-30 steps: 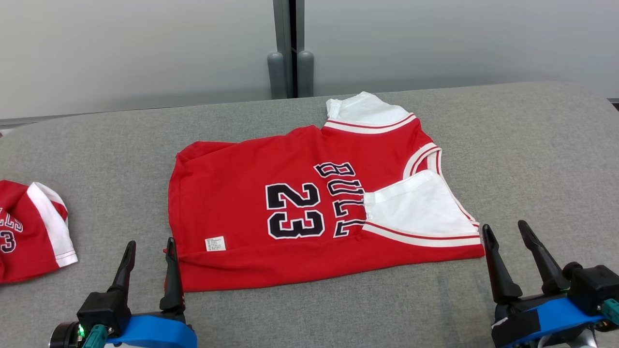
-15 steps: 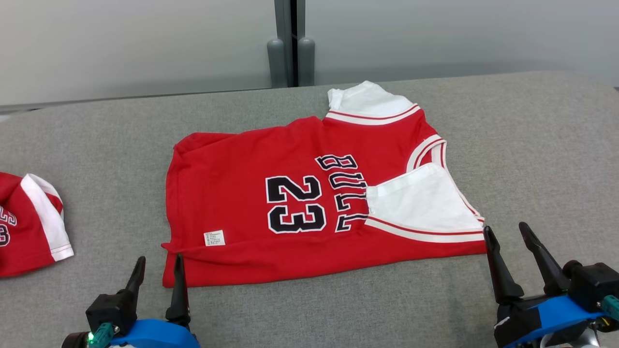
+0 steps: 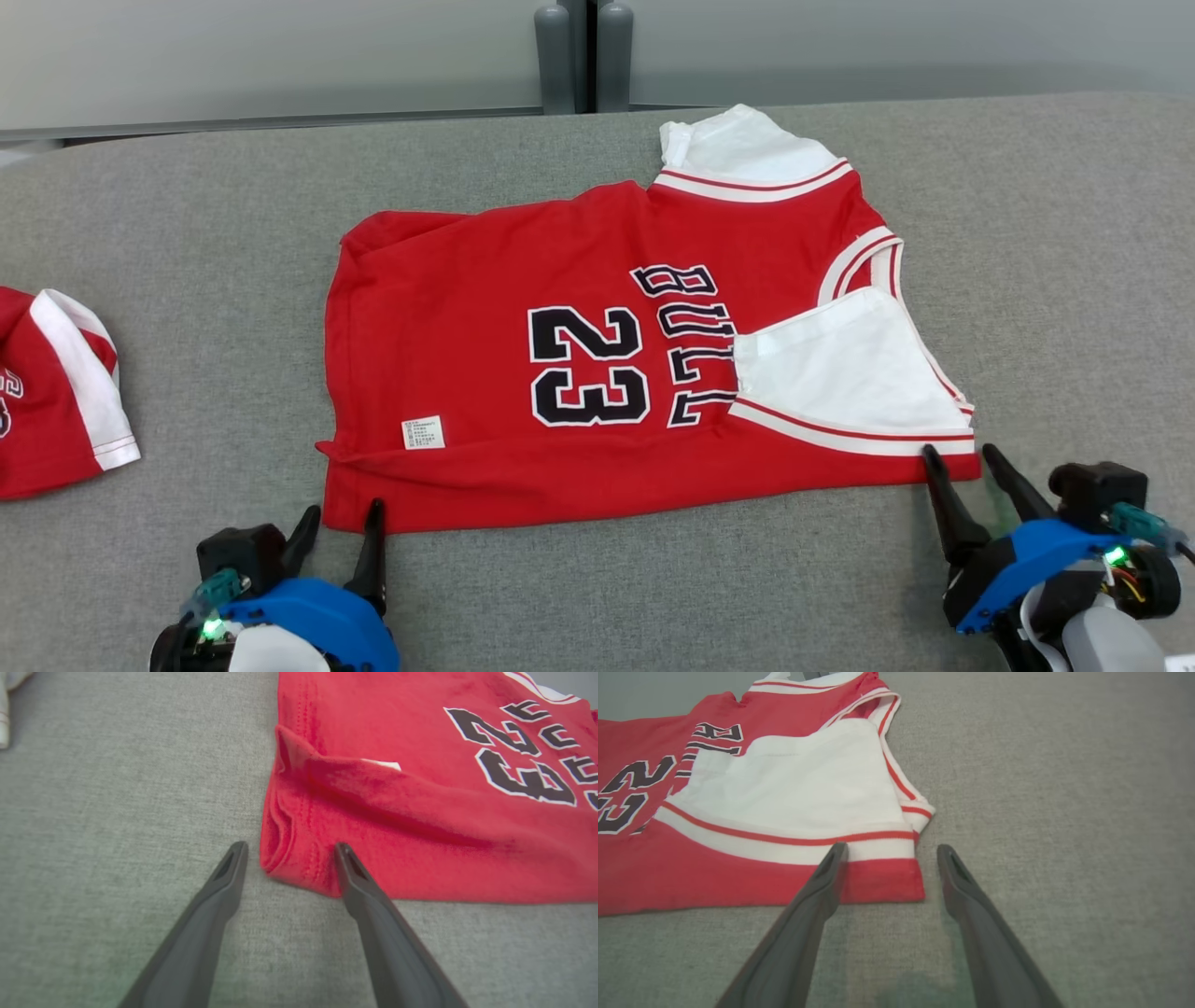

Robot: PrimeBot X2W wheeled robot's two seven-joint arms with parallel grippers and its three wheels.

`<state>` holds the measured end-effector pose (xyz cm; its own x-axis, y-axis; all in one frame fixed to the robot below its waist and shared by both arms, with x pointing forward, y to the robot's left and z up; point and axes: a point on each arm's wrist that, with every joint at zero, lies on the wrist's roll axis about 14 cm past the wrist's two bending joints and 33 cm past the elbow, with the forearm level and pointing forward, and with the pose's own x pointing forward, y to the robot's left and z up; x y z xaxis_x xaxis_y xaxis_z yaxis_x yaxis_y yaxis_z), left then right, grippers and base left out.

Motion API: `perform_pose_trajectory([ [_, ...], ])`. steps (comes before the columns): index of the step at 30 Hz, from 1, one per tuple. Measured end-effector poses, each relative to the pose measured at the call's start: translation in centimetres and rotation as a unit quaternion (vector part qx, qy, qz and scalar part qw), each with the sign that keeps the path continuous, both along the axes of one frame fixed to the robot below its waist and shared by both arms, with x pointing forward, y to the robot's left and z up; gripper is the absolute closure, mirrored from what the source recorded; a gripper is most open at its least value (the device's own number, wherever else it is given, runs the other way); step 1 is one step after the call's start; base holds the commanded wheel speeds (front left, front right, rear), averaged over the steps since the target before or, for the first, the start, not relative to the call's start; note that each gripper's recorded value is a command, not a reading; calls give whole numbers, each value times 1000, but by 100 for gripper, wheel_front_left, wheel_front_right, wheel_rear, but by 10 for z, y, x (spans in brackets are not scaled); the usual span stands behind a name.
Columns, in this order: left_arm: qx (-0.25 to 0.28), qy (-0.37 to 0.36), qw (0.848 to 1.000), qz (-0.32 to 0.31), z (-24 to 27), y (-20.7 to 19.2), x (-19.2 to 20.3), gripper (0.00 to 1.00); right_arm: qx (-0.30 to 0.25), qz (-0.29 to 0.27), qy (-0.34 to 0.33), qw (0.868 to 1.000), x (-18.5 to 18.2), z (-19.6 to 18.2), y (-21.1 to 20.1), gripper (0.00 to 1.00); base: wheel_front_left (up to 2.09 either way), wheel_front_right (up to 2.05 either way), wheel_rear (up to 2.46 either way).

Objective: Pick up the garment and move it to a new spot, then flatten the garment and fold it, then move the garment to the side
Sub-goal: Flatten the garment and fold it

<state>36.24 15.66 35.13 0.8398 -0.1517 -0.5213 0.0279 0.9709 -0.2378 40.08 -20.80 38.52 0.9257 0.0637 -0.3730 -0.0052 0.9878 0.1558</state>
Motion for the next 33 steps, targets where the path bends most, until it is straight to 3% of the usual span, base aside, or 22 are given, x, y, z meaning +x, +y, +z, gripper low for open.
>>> perform_pose_trajectory([
  [1,-1,7,1000,-3,-2,0,0,6,1,2,12,1000,1,-6,1,0,0,0,0],
  [2,-7,13,1000,-5,-3,-2,1,36,4,5,23,1000,2,-10,3,0,0,0,0],
  [3,-12,18,1000,-7,-4,-4,1,93,7,7,27,1000,3,-13,5,0,0,0,0],
  [4,-16,21,1000,-11,-4,-6,1,100,10,10,34,999,4,-16,8,50,0,0,0],
  [5,-21,22,999,-12,-3,-7,1,100,14,12,38,999,6,-17,10,100,0,0,0],
  [15,-23,-13,1000,-12,24,-5,-5,100,33,11,5,999,3,-3,10,100,0,0,0],
  [20,-17,-7,1000,-13,35,-1,-22,100,42,2,-3,999,-27,1,6,100,0,0,0],
  [28,-23,62,998,-3,23,5,-68,100,58,-27,33,997,-91,-7,6,100,0,0,0],
  [29,-25,67,997,-2,21,4,-72,66,59,-28,41,997,-98,-8,7,91,0,0,0],
  [30,-23,73,997,-1,19,5,-75,0,60,-30,46,997,-102,-9,7,27,0,0,0],
  [31,-23,78,997,1,16,5,-78,0,60,-30,56,996,-107,-12,8,0,0,0,0],
  [33,-25,78,997,6,14,3,-82,0,57,-35,53,996,-108,-10,5,0,0,0,0],
])
